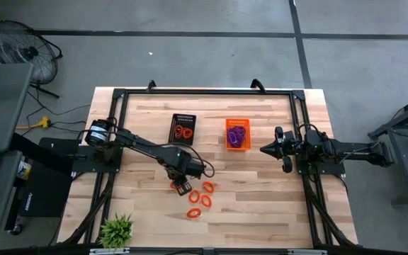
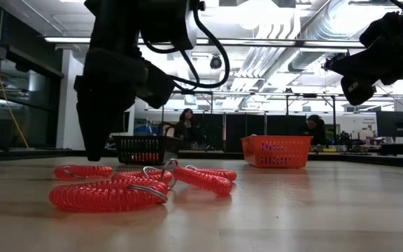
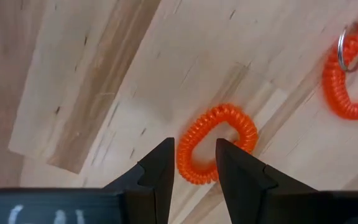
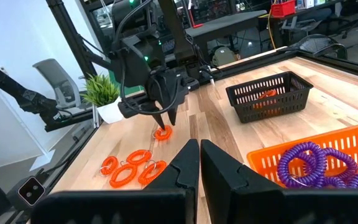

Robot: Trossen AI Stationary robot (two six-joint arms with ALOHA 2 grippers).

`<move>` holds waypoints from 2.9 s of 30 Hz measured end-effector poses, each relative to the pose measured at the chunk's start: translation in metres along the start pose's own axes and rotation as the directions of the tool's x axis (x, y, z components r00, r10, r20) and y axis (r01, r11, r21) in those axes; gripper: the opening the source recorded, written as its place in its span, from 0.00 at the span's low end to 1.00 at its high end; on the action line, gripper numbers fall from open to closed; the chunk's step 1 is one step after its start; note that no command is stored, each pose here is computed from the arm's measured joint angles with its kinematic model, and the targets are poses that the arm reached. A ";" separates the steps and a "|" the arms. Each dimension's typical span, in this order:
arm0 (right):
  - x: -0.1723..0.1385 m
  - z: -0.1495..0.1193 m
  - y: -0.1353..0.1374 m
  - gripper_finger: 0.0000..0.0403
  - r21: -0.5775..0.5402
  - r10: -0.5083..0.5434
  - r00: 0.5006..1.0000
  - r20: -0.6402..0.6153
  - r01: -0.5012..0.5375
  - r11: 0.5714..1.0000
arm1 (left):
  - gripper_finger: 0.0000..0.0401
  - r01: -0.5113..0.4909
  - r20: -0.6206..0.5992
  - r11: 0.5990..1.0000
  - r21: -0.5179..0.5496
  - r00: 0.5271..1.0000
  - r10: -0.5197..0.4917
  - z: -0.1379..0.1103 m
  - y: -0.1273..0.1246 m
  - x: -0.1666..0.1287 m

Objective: Sort spring keychains into baskets
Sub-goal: Put the orange spring keychain into the black basket

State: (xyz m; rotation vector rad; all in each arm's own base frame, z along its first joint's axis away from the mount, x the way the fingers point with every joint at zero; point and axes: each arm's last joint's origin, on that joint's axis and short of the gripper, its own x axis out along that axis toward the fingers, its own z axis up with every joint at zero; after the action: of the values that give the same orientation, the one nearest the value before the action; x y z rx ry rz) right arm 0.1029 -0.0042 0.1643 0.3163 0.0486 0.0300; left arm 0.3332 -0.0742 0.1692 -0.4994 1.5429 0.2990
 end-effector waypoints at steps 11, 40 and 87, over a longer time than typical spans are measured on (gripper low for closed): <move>0.000 0.000 0.000 0.03 0.000 0.000 1.000 0.000 0.000 1.000 | 0.29 0.005 -0.041 0.987 0.160 0.999 0.002 0.001 -0.001 0.009; 0.000 0.000 0.000 0.03 0.000 0.000 1.000 0.000 0.000 1.000 | 0.29 -0.089 -0.044 0.841 0.534 0.990 0.133 0.007 0.002 0.039; 0.000 0.000 0.000 0.03 0.000 0.000 1.000 0.001 0.000 1.000 | 0.03 -0.087 0.202 0.966 0.245 0.979 0.037 0.027 0.002 -0.052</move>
State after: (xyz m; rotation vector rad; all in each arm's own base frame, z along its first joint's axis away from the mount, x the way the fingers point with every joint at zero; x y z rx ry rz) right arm 0.1029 -0.0042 0.1644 0.3163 0.0474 0.0301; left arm 0.3547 -0.0531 0.2191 -0.2139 1.3811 0.1890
